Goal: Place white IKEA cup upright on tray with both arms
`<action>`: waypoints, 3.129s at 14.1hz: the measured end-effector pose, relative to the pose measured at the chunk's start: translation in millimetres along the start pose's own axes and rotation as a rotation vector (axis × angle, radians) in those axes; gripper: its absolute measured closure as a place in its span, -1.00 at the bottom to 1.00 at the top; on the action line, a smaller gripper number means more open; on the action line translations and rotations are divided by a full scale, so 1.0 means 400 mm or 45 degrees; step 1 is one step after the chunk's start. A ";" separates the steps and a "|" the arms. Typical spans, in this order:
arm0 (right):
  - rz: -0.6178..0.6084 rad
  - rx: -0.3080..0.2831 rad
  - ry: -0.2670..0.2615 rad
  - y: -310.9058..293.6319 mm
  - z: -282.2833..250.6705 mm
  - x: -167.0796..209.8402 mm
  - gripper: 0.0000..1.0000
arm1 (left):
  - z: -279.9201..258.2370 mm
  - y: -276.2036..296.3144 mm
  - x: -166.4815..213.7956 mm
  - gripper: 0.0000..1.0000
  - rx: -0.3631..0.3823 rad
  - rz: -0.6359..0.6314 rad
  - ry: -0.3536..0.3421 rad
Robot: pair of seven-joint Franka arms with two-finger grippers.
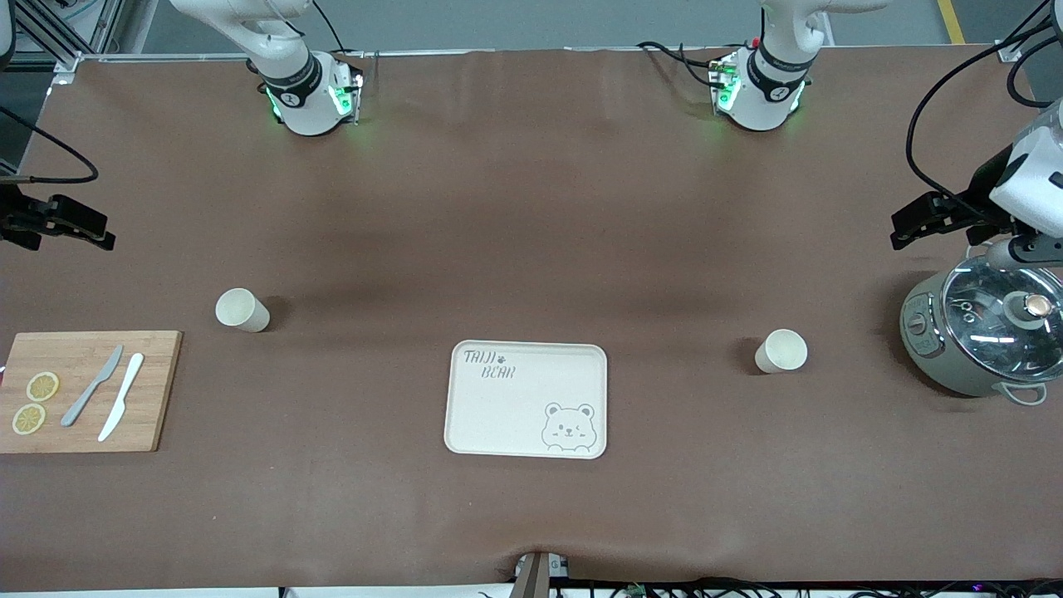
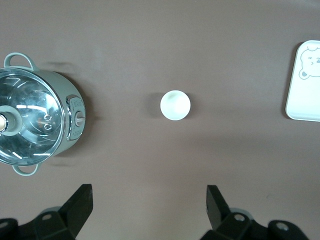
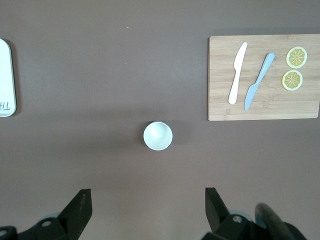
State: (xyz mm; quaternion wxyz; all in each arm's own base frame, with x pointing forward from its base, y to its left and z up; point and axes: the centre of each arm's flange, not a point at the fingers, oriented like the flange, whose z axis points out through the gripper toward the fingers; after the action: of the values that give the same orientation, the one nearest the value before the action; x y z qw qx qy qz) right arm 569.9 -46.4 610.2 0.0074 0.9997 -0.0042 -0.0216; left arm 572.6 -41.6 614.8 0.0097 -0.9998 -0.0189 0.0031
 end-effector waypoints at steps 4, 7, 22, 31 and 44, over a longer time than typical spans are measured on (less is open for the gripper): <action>-0.001 0.000 0.000 -0.001 0.000 0.000 -1.00 | 0.000 0.000 0.000 -1.00 0.000 0.000 0.000; 0.001 0.000 0.000 0.001 0.000 0.000 -1.00 | 0.000 -0.001 0.000 -1.00 0.000 0.000 0.000; 0.049 0.001 -0.082 0.059 0.112 0.054 -1.00 | 0.108 -0.093 0.058 -1.00 0.061 0.056 -0.091; 0.039 -0.003 -0.111 0.054 0.266 0.122 -1.00 | 0.165 -0.103 0.088 -1.00 0.058 0.050 -0.054; 0.044 -0.002 -0.153 0.060 0.725 0.087 -1.00 | 0.712 -0.050 0.136 -0.72 -0.075 0.029 -0.111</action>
State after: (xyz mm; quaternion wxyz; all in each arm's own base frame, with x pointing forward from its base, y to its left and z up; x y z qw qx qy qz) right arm 592.0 -75.0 319.2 0.0084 0.9964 -0.0220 -0.0815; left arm 624.3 -14.1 330.1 -0.0207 -0.9987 -0.0080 0.0464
